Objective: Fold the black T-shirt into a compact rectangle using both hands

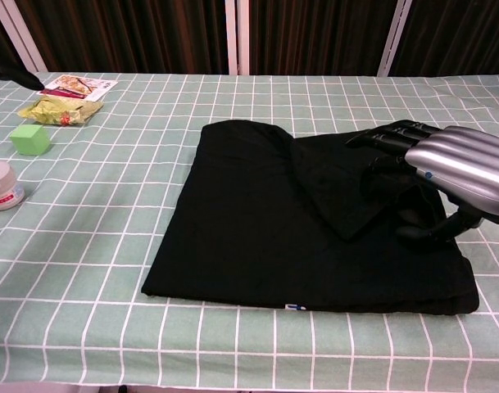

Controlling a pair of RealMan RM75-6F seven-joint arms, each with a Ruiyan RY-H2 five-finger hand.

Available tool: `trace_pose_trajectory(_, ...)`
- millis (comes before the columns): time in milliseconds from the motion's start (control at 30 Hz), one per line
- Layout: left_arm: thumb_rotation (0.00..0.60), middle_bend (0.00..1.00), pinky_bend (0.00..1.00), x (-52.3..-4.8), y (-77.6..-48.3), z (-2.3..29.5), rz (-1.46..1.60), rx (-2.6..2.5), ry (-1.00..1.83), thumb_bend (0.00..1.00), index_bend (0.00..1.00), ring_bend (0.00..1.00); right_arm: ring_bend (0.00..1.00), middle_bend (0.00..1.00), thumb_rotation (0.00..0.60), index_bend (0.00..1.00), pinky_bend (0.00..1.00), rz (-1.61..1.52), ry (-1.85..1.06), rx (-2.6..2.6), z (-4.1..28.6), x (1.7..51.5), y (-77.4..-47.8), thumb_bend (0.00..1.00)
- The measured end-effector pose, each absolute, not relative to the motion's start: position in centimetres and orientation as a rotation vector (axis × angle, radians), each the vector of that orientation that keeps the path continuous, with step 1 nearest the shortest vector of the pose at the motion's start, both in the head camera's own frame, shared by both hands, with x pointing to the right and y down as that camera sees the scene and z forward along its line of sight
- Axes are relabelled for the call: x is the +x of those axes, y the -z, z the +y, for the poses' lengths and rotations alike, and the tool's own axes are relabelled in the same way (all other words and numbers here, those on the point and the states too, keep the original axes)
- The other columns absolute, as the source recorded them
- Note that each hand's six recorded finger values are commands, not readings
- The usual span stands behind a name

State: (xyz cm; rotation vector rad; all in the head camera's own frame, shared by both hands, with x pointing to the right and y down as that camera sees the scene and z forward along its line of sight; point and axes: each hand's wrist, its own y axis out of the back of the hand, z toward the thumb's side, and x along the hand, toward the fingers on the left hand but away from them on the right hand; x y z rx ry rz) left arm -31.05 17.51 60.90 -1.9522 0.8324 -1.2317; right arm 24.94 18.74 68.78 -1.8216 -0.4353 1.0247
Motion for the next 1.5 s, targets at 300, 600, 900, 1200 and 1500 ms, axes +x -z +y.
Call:
trace_pose_trajectory(300,0.600,0.09,0.18,-31.4,-60.9,17.3,0.854,-1.957,1.229,0.14,0.16,0.06,0.00,0.09,0.600,0.41,0.00,-0.428,-0.961,-1.815,18.9,23.0,-70.0,0.20)
trace_pose_trajectory(600,0.600,0.09,0.18,-31.6,-60.6,17.3,0.867,-1.961,1.226,0.15,0.16,0.06,0.00,0.14,0.600,0.55,0.00,-0.399,-0.925,-1.779,19.1,22.1,-71.4,0.40)
trace_pose_trajectory(900,0.600,0.09,0.18,-31.9,-60.2,17.2,0.875,-1.955,1.216,0.14,0.16,0.06,0.00,0.17,0.600,0.63,0.00,-0.517,-0.892,-1.791,18.2,21.7,-71.5,0.48)
trace_pose_trajectory(1200,0.600,0.09,0.18,-31.9,-59.9,17.2,0.883,-1.951,1.195,0.15,0.16,0.06,0.00,0.17,0.600,0.63,0.00,-0.762,-0.913,-1.795,15.7,23.5,-69.6,0.48)
trace_pose_trajectory(1500,0.600,0.09,0.18,-31.8,-60.3,17.8,0.839,-1.952,1.196,0.15,0.16,0.06,0.00,0.15,0.600,0.54,0.00,-1.056,-1.101,-1.747,12.2,28.6,-69.8,0.47)
